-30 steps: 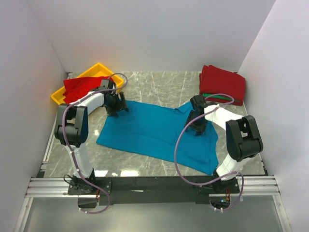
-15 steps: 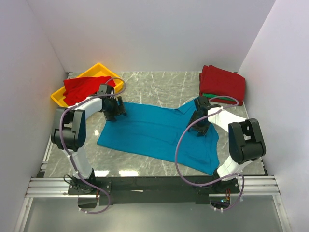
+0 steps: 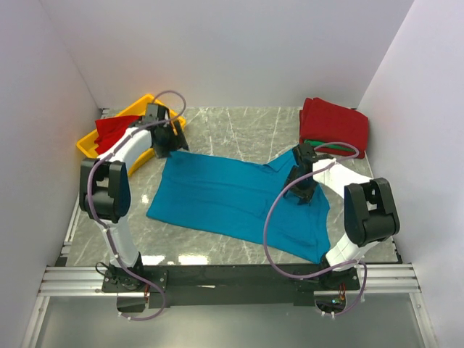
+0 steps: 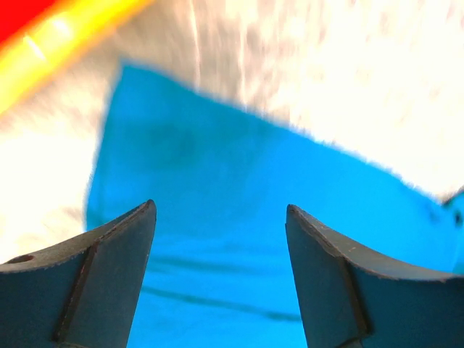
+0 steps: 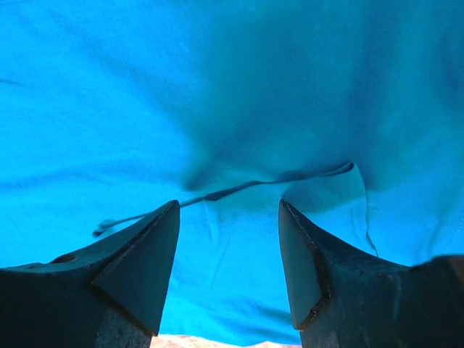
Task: Fold and stack the t-shirts
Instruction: Fold the tshirt
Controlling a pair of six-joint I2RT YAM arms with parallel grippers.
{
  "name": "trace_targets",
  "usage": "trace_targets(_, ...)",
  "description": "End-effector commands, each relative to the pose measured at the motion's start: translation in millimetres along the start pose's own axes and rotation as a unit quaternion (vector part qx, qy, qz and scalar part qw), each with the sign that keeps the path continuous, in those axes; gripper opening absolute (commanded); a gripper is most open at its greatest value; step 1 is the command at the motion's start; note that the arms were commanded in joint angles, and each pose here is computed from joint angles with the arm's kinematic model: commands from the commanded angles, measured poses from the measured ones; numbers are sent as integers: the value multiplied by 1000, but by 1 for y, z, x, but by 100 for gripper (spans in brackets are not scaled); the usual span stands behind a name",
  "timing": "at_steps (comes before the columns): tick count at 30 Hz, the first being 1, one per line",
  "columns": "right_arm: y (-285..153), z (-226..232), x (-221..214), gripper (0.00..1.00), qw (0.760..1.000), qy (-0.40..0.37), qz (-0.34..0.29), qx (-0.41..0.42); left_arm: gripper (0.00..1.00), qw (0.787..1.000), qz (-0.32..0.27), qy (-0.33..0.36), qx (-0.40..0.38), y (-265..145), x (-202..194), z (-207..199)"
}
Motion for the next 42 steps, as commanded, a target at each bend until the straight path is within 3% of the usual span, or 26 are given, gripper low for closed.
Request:
trace_targets(1, -24, 8, 19, 63, 999, -7, -28, 12, 77, 998, -38, 3, 57, 1, 29, 13)
trace_targets(5, -34, 15, 27, 63, 999, -6, -37, 26, 71, 994, -50, 12, 99, 16, 35, 25)
trace_targets(14, -38, 26, 30, 63, 998, 3, -31, 50, 52, 991, -89, 11, 104, 33, 43, 30)
trace_targets(22, -42, 31, 33, 62, 998, 10, -32, 58, 51, 990, -95, 3, 100, 51, 42, 32)
trace_targets(28, -51, 35, 35, 62, 996, 12, -41, 74, 43, 989, -104, 3, 102, 66, 42, 32)
trace_targets(42, -56, 31, 29, 62, 995, 13, -44, 86, 42, 986, -113, 3, 125, 83, 39, 37)
Point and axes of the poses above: each gripper's point midway between its finger pads, its own y axis out along the fingers, its own z axis along the line the jaws close on, x = y × z, the point moved 5 cm from there along -y, back along the fingers, and after that the axes turned 1 degree about y, right-handed, at the moved point
